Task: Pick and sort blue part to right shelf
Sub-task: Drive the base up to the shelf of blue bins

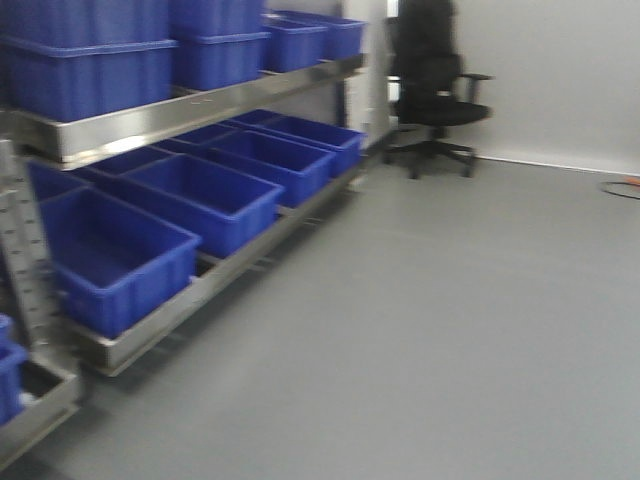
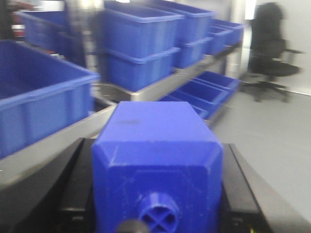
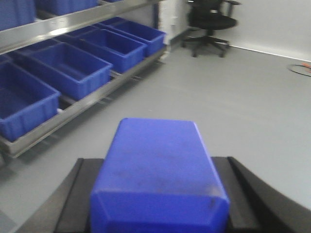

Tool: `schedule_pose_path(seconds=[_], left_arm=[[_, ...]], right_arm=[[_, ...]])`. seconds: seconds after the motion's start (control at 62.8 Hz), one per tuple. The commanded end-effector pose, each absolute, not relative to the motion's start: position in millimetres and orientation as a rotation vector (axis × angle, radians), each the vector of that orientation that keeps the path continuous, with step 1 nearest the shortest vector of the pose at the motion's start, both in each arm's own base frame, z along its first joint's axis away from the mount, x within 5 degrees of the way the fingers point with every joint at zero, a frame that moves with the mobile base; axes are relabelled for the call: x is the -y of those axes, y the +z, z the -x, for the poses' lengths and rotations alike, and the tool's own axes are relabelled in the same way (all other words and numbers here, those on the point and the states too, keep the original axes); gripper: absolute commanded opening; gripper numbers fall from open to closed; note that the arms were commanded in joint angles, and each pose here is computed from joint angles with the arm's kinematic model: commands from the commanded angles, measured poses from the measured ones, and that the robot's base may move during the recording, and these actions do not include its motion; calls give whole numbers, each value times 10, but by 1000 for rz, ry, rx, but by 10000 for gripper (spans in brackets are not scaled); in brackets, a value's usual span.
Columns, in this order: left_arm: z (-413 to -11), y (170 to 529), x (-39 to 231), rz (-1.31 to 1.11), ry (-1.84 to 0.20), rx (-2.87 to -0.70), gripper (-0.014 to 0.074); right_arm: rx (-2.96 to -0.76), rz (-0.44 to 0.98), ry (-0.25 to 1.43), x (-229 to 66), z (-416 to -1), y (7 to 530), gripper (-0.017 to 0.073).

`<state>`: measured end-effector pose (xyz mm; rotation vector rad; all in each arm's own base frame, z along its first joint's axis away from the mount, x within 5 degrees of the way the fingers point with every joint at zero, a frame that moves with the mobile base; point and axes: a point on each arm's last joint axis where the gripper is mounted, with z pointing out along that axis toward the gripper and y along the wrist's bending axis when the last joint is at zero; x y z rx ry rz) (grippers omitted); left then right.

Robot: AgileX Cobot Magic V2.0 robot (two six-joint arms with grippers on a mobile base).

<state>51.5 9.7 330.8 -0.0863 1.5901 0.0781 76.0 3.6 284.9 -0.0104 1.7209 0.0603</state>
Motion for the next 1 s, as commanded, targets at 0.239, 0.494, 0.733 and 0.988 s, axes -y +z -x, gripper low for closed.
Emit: schedule_pose_path(seconds=[0.239,0.494,0.733,0.988], left_arm=[[-501,3477,-77,59,71,-1482,335],[-501,3477,-77,59,71,-1482,335],[-501,3477,-77,59,71,-1482,335],[-501,3477,-77,59,71,-1482,335]], right_arm=[[-1602,10,55,-32,-760,3031,430],[-1602,10,55,-32,-760,3031,430],[-1602,10,55,-32,-760,3031,430],[-1602,10,55,-32,-760,3031,430]])
